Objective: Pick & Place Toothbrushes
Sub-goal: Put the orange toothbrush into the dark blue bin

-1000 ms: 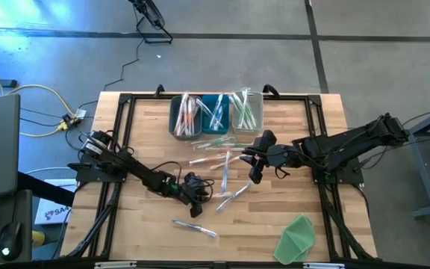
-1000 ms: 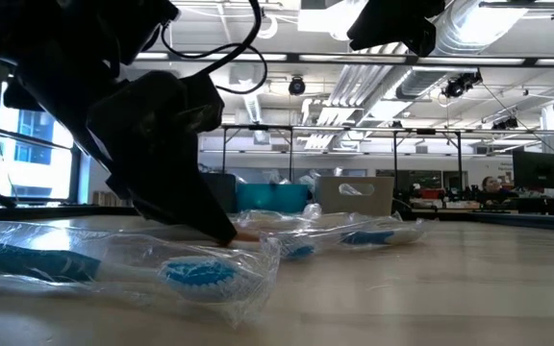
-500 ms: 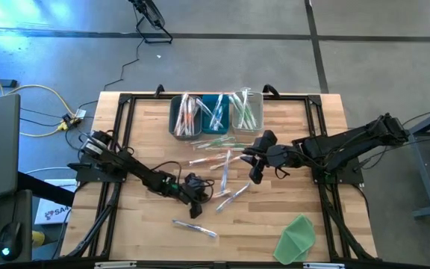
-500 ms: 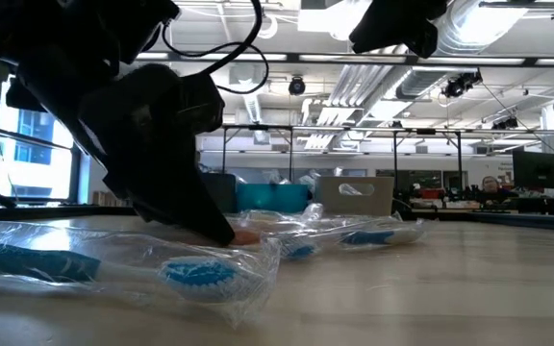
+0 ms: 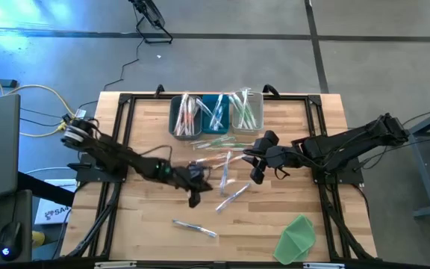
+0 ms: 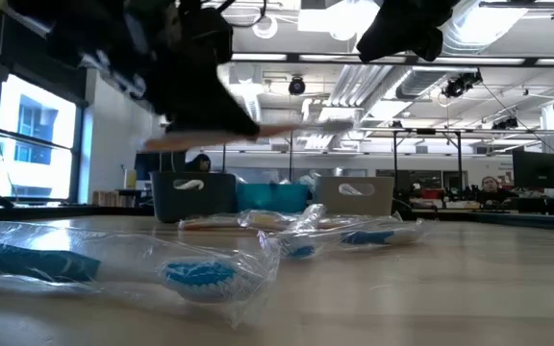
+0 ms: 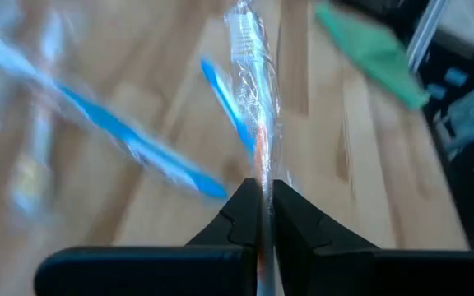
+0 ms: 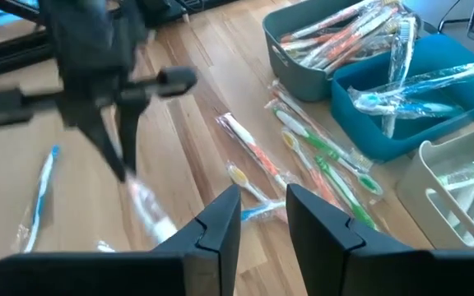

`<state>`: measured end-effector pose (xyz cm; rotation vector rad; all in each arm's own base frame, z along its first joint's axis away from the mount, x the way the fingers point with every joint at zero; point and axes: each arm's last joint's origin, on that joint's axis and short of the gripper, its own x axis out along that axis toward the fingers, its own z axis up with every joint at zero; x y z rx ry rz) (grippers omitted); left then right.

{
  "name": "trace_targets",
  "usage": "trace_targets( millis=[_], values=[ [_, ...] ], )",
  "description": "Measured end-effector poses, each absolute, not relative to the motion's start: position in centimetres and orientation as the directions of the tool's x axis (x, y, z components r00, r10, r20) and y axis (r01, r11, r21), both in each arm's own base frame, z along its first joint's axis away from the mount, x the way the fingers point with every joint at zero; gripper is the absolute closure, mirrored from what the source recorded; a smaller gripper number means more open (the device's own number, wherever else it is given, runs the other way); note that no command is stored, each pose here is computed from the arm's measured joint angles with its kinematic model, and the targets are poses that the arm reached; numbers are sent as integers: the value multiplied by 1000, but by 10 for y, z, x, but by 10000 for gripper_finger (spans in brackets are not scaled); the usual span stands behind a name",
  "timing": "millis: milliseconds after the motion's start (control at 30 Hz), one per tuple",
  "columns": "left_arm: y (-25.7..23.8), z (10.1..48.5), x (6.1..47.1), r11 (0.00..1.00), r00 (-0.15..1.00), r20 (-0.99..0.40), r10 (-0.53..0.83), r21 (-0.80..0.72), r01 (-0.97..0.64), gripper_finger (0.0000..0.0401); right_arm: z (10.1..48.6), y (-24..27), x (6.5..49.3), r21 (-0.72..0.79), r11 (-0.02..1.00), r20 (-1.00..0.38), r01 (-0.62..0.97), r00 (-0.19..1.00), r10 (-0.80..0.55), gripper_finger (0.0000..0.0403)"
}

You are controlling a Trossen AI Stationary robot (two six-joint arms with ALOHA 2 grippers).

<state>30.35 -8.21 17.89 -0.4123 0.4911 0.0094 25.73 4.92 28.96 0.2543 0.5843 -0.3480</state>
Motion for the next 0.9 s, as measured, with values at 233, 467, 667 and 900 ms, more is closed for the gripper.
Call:
trace_targets(
  millis=[233, 467, 667, 900],
  values=[
    [-42, 221, 293, 920, 927, -375, -26, -371, -124, 390, 288, 49, 256, 120, 912, -594, 392, 764, -250, 310],
    [-7, 250, 278, 918, 954, -293, 70, -356, -177, 389, 288, 48, 256, 86, 922, -593, 377, 763, -257, 310],
    [20, 264, 269, 901, 960, -246, 136, -372, -223, 389, 288, 40, 258, 54, 919, -587, 390, 757, -286, 310],
    [51, 266, 264, 881, 953, -240, 185, -389, -269, 389, 291, 13, 263, 43, 886, -562, 461, 745, -360, 310]
  ],
)
